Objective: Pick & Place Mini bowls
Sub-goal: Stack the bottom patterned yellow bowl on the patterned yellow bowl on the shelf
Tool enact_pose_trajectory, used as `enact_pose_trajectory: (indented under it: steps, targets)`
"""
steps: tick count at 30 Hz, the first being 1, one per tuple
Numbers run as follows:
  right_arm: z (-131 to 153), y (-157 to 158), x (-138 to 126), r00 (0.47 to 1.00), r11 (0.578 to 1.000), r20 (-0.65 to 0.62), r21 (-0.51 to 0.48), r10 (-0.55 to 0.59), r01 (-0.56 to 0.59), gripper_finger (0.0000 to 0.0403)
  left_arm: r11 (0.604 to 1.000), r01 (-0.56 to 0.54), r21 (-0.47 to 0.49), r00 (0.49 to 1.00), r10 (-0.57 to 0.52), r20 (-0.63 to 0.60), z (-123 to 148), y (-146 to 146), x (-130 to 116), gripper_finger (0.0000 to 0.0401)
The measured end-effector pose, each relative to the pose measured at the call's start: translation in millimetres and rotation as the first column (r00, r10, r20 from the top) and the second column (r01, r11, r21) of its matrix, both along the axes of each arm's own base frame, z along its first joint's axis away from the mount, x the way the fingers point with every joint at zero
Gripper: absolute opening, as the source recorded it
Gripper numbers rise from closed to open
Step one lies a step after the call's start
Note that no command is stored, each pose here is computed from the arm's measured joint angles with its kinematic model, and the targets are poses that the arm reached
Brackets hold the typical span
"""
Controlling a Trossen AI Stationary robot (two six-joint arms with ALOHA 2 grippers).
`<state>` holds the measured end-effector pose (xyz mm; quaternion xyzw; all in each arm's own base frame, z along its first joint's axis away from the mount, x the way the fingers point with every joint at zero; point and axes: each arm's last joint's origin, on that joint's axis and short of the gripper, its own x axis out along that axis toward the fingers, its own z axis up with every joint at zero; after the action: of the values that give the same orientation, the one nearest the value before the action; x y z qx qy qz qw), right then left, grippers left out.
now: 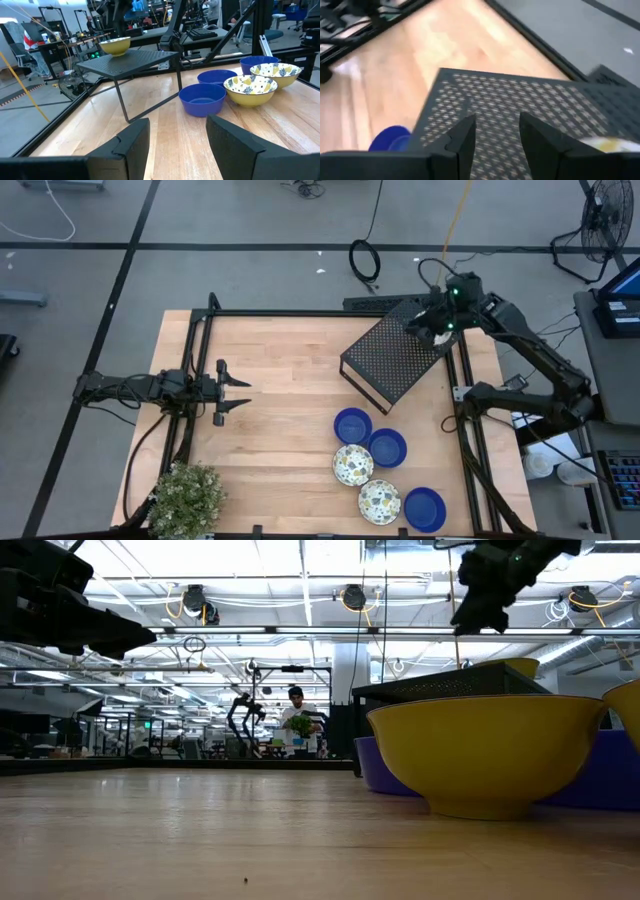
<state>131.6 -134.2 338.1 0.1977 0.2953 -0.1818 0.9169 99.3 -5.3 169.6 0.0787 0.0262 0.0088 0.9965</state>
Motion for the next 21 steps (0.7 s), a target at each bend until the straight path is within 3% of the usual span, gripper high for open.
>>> enact_pose_trajectory:
  steps: [12,21]
  targets:
    - [7,44,40,0.962,0.965,0.079,-0.016,0.262,-0.262,0.0141,1.000,0.000,0.000,1.000,0.000,0.001,0,0,0,0.0198]
    - [10,88,59,0.895,0.899,0.123,0.041,0.428,-0.435,0.0141,1.000,0.000,0.000,1.000,0.000,0.000,0,0,0,0.0198]
